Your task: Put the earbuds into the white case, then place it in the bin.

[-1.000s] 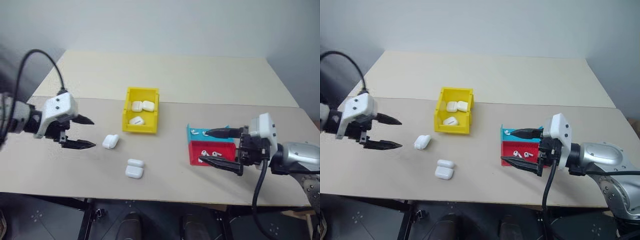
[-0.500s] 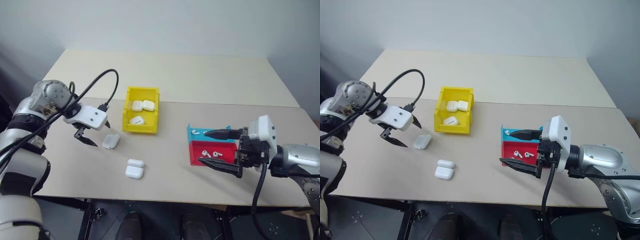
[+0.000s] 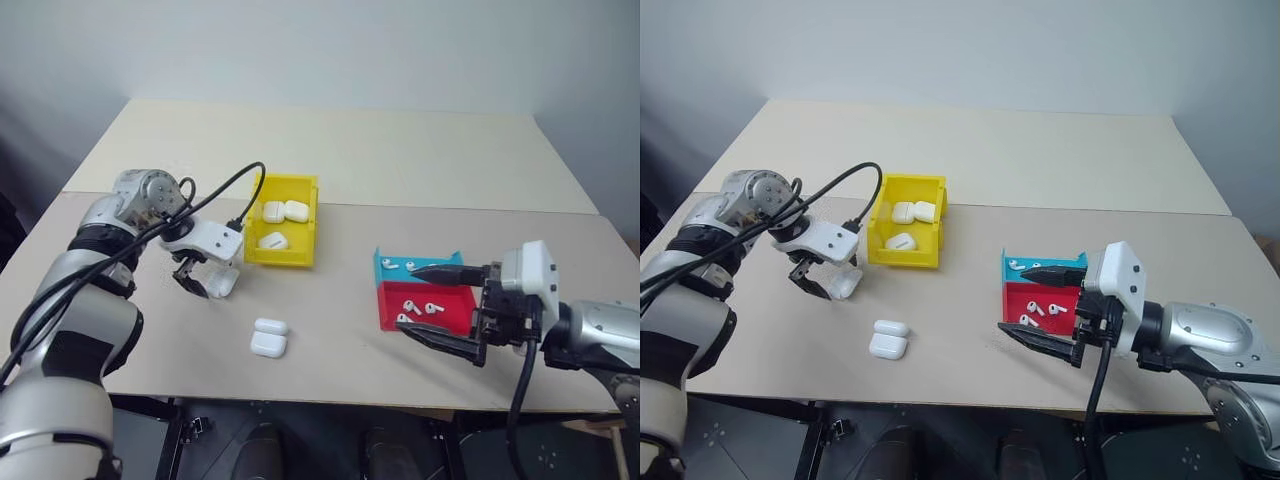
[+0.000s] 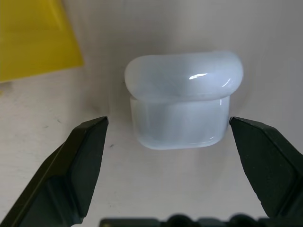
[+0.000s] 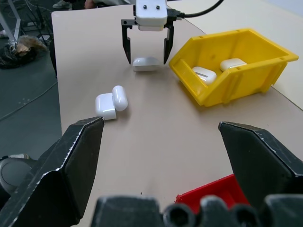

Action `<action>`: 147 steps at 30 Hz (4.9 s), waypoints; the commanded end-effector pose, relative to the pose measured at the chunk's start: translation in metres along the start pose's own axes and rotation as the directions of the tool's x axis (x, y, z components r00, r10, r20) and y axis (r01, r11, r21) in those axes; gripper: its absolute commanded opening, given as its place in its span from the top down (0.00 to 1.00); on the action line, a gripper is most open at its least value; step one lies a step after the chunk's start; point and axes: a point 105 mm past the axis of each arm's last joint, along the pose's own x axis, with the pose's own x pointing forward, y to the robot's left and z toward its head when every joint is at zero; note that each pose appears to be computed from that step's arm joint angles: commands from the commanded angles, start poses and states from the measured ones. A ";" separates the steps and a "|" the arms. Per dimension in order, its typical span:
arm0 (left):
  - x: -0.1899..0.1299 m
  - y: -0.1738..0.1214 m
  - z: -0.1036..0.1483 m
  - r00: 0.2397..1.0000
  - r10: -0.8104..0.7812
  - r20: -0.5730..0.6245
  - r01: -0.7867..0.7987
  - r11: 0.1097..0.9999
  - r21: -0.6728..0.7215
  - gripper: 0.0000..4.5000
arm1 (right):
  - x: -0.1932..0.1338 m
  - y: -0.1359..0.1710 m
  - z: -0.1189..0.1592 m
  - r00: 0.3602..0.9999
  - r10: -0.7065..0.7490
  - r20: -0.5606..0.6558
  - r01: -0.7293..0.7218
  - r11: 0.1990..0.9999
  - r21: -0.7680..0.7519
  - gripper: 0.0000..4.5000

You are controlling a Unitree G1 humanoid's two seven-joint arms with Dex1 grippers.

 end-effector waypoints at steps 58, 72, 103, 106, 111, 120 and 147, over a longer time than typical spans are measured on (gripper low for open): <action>-0.073 -0.062 0.157 0.070 0.291 0.954 -0.161 0.947 -0.277 0.38 | -0.031 -0.059 0.005 0.969 -0.145 -0.200 0.148 0.989 0.003 0.00; -0.065 -0.064 0.163 0.075 0.121 0.990 -0.190 0.976 -0.105 0.38 | -0.010 -0.066 -0.022 0.790 -0.004 -0.613 -0.049 0.996 -0.070 0.58; -0.055 -0.063 0.184 0.039 0.119 0.992 -0.267 0.958 -0.105 0.38 | 0.016 -0.094 -0.084 0.555 -0.011 -0.832 -0.222 0.962 -0.160 0.58; -0.055 -0.063 0.183 0.043 0.127 0.991 -0.268 0.957 -0.111 0.38 | 0.016 -0.093 -0.086 0.555 0.001 -0.832 -0.230 0.961 -0.152 0.58; -0.056 -0.065 0.182 0.049 0.135 0.990 -0.267 0.956 -0.118 0.38 | 0.018 -0.092 -0.092 0.551 -0.001 -0.835 -0.244 0.956 -0.162 0.58; -0.056 -0.066 0.181 0.058 0.144 0.988 -0.266 0.956 -0.124 0.38 | 0.018 -0.088 -0.097 0.543 0.022 -0.840 -0.263 0.954 -0.146 0.58; -0.066 -0.049 0.192 0.000 0.147 0.989 -0.183 0.973 -0.144 0.38 | -0.018 -0.045 0.079 0.974 -0.150 0.171 0.145 0.988 0.045 0.86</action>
